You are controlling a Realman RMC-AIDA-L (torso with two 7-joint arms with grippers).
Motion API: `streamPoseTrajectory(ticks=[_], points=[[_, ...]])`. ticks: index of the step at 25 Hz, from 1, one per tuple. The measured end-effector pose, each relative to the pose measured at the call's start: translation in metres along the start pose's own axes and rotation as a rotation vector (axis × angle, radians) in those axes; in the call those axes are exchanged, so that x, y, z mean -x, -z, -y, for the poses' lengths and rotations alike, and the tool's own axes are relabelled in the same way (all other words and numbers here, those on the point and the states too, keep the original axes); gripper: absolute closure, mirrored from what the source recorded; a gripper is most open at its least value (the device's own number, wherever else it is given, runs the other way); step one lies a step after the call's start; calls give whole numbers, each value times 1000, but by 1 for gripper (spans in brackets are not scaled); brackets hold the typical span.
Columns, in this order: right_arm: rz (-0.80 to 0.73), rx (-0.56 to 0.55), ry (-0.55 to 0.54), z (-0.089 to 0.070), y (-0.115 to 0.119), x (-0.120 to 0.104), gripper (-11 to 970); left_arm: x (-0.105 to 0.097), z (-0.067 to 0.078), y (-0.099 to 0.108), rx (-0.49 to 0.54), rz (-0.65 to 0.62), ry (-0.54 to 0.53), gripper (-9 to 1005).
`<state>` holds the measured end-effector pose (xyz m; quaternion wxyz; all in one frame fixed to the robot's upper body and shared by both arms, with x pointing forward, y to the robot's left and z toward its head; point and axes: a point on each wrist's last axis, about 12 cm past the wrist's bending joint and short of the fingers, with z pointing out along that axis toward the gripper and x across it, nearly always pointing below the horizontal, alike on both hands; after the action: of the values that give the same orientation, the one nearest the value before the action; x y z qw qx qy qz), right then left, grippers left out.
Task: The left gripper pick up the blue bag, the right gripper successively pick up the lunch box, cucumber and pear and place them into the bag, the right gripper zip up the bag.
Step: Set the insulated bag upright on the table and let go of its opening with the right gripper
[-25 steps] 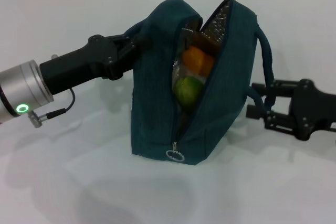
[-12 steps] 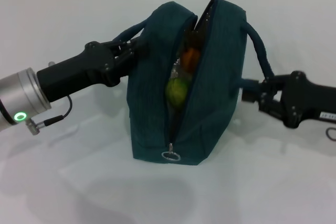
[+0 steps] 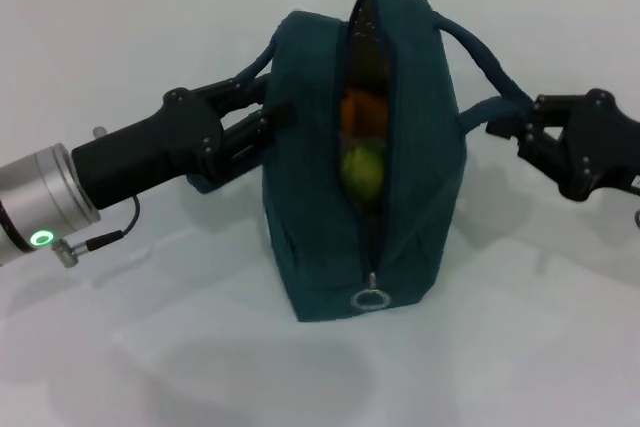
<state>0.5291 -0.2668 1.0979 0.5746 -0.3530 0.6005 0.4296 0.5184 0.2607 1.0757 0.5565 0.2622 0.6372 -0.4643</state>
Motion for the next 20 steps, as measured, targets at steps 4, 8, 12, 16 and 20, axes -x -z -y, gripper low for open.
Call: streamPoseTrajectory(ticks=[4, 8, 12, 16, 20], points=[[26, -30, -6, 1, 5, 1, 884, 0, 5, 1, -35, 5, -9, 618], [42, -53, -12, 3, 9, 2, 885, -1, 7, 0, -49, 13, -27, 621], [36, -38, -22, 0, 8, -1, 886, -2, 7, -4, -56, 11, -22, 620], [37, -31, -34, -2, 10, -3, 885, -2, 7, -5, -57, 11, -22, 620], [41, -25, -36, -4, 11, -3, 850, -2, 6, -5, -51, 9, -23, 619]])
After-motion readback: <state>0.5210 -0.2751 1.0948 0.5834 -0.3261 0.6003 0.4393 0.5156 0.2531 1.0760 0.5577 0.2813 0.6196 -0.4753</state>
